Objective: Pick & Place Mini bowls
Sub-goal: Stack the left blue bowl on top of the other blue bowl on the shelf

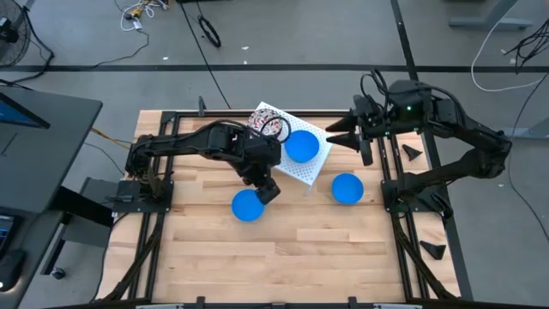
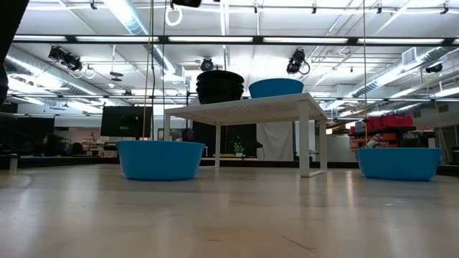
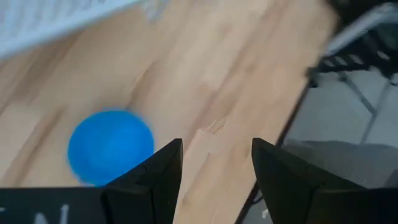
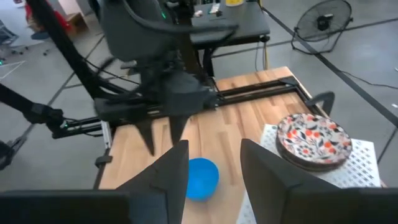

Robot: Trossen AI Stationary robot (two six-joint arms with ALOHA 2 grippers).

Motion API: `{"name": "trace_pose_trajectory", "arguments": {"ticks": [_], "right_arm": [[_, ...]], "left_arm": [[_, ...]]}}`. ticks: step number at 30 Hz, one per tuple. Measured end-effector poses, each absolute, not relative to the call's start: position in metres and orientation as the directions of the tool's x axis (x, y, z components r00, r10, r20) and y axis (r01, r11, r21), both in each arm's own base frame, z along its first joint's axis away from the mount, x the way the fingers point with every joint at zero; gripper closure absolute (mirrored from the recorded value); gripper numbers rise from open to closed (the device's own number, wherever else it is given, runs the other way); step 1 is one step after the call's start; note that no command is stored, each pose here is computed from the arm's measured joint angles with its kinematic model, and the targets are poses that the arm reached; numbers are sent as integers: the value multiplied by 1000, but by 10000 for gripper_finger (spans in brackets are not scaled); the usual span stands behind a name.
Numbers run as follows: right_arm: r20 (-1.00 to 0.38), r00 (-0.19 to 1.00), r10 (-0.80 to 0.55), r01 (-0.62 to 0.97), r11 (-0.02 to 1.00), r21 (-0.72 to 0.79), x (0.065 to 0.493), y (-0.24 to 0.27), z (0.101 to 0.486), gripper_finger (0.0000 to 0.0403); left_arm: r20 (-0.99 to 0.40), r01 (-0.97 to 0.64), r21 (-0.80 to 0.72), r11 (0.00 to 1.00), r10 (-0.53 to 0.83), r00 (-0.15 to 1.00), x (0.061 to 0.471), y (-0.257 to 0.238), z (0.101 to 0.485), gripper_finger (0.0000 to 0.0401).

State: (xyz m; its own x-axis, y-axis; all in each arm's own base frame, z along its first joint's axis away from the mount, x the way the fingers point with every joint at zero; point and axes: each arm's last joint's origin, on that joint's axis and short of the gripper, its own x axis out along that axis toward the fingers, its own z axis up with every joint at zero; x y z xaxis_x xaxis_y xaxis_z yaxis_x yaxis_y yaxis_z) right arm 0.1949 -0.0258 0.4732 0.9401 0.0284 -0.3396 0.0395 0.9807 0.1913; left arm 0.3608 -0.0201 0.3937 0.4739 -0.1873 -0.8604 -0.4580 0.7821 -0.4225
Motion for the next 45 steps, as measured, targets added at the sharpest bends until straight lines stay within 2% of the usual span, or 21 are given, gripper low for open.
{"name": "trace_pose_trajectory", "arguments": {"ticks": [6, 12, 18, 27, 39, 45], "right_arm": [[-336, 941, 44, 18, 983, 182, 195, -22, 474, 257], [-336, 941, 45, 16, 985, 174, 196, -22, 474, 257], [-339, 940, 45, 16, 985, 174, 195, -22, 473, 257], [-347, 937, 45, 23, 981, 190, 195, -22, 472, 257], [-361, 932, 46, 27, 981, 194, 195, -22, 471, 257], [-369, 928, 46, 29, 980, 195, 198, -23, 469, 257]], "left_arm": [[-977, -654, -194, 731, -84, 195, 339, -17, 371, 204], [-990, -708, -138, 693, -97, 98, 342, -17, 332, 204], [-999, -764, 22, 644, -20, -46, 337, -15, 286, 204], [-998, -829, 60, 556, 46, -41, 338, -17, 244, 204], [-996, -867, 93, 489, 51, -77, 322, -35, 189, 204], [-998, -886, 64, 459, 30, -56, 315, -35, 163, 204]]}}
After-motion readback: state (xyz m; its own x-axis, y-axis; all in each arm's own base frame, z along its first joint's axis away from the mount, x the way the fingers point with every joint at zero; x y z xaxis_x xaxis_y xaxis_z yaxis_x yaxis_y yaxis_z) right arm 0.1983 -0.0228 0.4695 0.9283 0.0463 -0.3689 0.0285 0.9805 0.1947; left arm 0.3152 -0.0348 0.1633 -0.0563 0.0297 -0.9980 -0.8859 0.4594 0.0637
